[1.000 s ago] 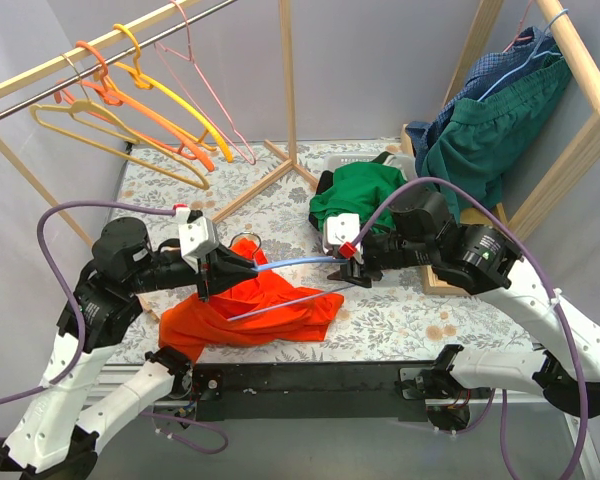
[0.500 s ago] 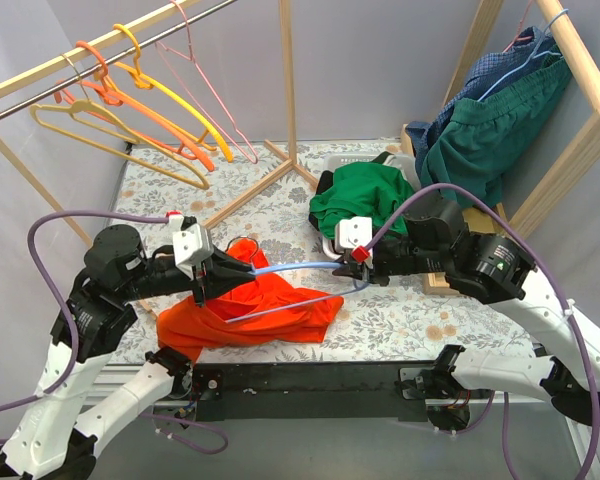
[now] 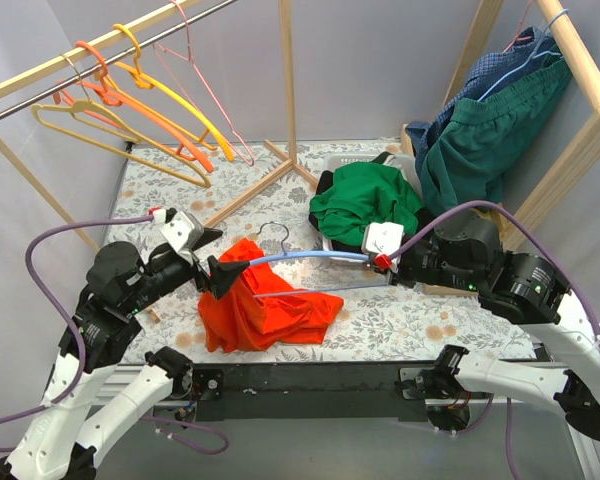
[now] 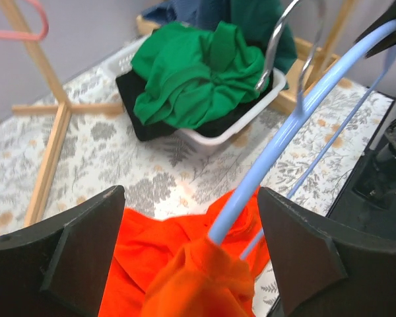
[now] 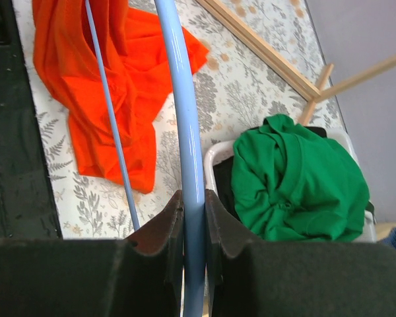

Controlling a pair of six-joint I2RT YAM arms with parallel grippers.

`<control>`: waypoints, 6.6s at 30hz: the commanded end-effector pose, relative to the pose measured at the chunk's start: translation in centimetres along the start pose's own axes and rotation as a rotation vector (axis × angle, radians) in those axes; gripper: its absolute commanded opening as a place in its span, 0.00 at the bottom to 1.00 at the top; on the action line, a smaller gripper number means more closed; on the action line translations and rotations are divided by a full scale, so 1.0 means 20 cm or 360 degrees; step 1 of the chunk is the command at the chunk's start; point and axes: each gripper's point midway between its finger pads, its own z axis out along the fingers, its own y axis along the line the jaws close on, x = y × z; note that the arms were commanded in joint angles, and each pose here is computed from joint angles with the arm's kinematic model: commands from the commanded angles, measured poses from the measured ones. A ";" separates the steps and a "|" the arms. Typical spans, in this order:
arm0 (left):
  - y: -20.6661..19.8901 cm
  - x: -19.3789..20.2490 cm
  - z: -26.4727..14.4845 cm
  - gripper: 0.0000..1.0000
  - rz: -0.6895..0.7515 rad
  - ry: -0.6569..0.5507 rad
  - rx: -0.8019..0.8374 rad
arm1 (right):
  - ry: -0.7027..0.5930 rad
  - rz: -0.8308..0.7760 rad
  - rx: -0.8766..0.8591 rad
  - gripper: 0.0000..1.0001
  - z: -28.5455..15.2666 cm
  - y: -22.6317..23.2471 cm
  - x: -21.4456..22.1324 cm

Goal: Remove the t-shirt from the hanger
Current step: Remove the T-shirt from the hanger, then place the hanger at the clothesline.

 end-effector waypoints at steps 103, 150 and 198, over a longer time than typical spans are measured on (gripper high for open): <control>0.14 0.36 0.21 0.79 -0.0730 0.0096 -0.0307 | -0.0999 -0.0339 0.1611 0.01 0.86 -1.75 -0.89; 0.10 0.36 0.21 0.80 -0.0748 0.0098 -0.0248 | -0.1104 -0.0156 0.1568 0.01 1.11 -1.85 -0.72; 0.06 0.32 0.18 0.81 -0.0726 0.0039 -0.0166 | -0.1213 -0.0246 0.1348 0.01 1.28 -1.63 -0.87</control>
